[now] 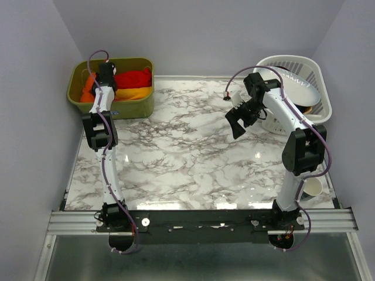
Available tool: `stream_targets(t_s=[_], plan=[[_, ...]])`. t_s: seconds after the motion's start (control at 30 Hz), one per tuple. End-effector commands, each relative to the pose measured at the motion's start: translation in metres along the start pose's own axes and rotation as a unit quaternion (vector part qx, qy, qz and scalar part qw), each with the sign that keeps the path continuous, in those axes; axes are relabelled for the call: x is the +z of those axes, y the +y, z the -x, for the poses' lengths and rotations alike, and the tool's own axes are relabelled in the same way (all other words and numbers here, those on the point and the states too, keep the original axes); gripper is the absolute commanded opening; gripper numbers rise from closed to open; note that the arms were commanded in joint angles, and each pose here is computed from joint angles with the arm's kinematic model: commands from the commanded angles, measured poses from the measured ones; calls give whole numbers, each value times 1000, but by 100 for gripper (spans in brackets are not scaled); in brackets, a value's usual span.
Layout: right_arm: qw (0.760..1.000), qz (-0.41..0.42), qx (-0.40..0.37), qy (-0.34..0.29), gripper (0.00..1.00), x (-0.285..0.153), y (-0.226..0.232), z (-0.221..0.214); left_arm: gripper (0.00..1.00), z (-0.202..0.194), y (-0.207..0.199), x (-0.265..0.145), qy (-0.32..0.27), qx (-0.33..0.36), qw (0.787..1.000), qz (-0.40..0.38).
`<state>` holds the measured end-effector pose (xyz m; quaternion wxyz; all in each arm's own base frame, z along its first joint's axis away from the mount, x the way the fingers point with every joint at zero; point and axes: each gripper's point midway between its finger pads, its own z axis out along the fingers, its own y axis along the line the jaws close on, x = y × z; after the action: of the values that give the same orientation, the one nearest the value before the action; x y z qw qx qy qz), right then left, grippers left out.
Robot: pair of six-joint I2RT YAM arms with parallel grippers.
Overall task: Roll the t-shirts
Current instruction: Place the T-shirt in the bin, then reset both arms
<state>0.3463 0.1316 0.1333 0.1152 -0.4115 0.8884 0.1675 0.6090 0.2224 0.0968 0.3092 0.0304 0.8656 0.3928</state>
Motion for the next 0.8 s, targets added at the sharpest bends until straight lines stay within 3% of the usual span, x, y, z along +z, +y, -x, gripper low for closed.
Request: stream_targets(t_s=[0.0, 0.1, 0.13, 0.23, 0.43, 0.6, 0.7, 0.73, 0.77], plan=[[1000, 0, -8, 14, 100, -12, 7, -6, 0, -27, -26, 5, 36, 7, 997, -61], [1000, 2, -8, 11, 100, -11, 5, -2, 0, -26, -33, -1, 34, 12, 995, -93], [1000, 4, -7, 11, 100, -9, 4, -1, 13, -23, -32, -4, 32, 9, 995, -97], [1000, 5, -8, 3, 100, -9, 3, 5, 30, -2, -18, -23, 3, -7, 993, -116], [1000, 11, -9, -2, 100, -5, 1, 9, 48, 55, 40, -82, -74, -45, 992, -87], [1000, 8, -15, -15, 100, -7, -2, 19, 61, 70, 70, -126, -105, -63, 988, -90], [999, -4, -21, -29, 100, -13, -6, 27, 79, 75, 85, -154, -126, -63, 984, -106], [999, -10, -25, -36, 100, -17, -6, 30, 98, 76, 90, -167, -137, -66, 982, -116], [999, -19, -28, -43, 100, -22, -8, 34, 98, 74, 87, -175, -139, -62, 979, -137]])
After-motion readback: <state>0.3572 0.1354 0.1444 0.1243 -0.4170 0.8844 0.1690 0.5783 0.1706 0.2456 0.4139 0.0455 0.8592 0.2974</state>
